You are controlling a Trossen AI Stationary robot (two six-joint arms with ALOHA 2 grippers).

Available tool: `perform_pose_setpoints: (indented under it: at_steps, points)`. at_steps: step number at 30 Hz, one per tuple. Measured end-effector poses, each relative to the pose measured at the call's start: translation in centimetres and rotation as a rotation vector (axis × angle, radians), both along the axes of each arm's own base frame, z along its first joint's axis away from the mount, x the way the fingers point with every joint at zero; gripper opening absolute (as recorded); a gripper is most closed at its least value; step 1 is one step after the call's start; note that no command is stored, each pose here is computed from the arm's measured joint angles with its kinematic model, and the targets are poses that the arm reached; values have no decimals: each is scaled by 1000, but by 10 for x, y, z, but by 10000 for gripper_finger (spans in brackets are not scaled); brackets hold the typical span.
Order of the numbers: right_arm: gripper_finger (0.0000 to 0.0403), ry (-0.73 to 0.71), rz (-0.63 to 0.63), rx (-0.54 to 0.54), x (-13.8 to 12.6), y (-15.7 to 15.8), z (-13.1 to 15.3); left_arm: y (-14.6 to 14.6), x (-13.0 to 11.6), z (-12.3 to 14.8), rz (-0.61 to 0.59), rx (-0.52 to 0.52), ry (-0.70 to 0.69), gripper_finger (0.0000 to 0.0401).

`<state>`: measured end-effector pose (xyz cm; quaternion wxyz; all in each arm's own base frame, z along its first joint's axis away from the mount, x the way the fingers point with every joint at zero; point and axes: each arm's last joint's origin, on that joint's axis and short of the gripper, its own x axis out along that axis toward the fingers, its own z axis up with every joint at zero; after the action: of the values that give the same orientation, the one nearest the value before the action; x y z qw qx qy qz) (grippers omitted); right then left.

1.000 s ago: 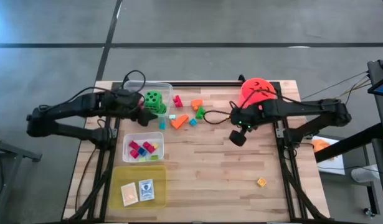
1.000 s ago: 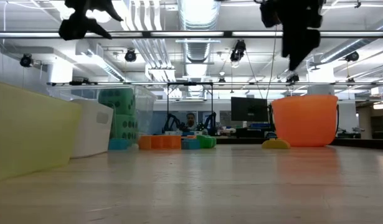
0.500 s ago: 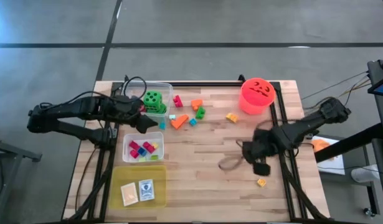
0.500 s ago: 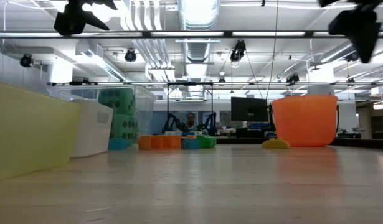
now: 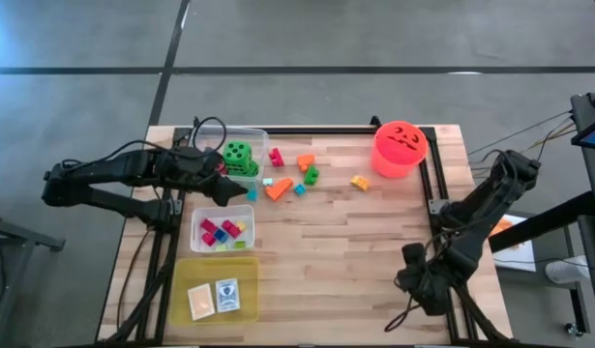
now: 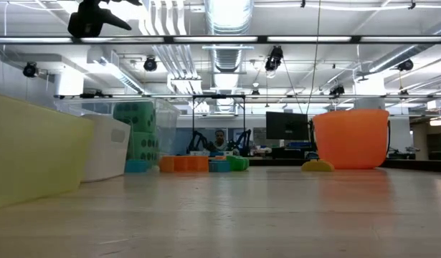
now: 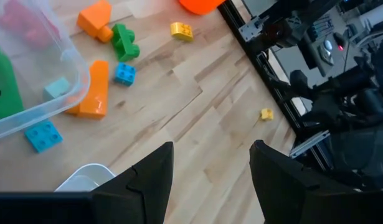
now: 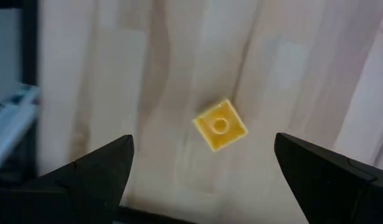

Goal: Pick & Place Toys
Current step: Put the yellow game piece into the white bin

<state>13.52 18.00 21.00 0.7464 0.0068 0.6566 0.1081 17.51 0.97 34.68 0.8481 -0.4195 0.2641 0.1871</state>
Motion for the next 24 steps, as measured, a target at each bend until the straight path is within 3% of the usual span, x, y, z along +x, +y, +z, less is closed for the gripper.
perform_pose_setpoints:
  at_steps: [4, 10, 13, 24]
  points:
    - [384, -8, 56, -40, -3, -4, -12, 0, 0, 0, -2, 3, 0, 199]
    - [384, -111, 147, -8, 1, -1, -26, 0, 0, 0, -2, 3, 1, 199]
    - [384, -130, 190, -56, 3, -1, -32, 0, 0, 0, -3, 6, 1, 199]
    - [384, 3, 280, -154, 7, 7, -66, 0, 0, 0, 1, -1, 2, 199]
